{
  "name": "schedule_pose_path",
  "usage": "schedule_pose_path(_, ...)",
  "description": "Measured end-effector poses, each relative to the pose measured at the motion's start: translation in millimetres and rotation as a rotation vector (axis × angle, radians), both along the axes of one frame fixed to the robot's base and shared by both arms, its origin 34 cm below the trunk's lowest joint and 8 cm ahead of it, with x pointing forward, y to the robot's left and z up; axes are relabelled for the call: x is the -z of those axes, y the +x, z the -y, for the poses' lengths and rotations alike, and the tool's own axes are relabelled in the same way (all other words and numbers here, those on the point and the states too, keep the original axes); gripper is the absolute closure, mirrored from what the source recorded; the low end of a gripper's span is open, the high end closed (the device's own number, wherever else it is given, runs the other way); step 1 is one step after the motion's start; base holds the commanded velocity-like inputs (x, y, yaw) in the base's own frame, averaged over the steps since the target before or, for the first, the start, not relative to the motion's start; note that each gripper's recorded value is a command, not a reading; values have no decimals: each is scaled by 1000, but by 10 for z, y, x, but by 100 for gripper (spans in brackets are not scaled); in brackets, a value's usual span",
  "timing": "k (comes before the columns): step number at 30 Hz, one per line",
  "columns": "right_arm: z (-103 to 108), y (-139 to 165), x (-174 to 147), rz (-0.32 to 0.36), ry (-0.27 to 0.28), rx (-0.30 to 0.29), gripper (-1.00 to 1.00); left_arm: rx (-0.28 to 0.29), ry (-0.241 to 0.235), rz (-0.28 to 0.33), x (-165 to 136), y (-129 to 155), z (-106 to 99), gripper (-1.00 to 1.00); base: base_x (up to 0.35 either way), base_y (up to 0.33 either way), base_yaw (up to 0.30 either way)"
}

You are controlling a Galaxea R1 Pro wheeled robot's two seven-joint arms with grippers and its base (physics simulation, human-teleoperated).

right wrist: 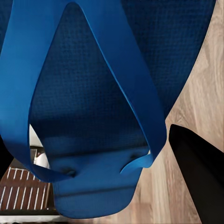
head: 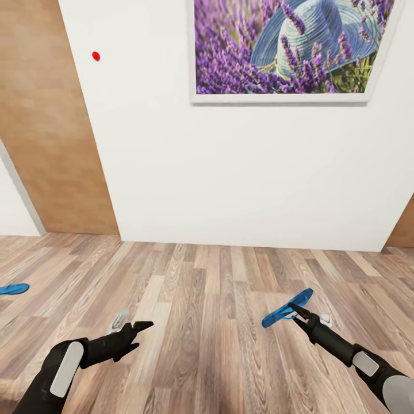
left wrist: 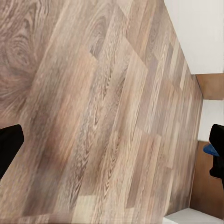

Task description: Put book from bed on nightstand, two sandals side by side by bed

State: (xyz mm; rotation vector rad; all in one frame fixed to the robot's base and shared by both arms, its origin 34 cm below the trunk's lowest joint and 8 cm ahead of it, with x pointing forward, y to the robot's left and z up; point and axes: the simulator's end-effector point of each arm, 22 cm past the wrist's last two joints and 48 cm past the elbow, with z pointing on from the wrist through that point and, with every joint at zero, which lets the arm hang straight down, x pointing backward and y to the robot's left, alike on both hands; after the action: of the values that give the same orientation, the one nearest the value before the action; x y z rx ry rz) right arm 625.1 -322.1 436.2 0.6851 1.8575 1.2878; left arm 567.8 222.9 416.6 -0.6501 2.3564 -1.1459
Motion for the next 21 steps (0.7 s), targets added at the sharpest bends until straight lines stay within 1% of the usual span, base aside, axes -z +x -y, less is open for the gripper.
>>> schedule_pose_path(21,-13,-2,5,-1,0,-2,100,0,0,0,0,0,0,-100,194,-13,175)
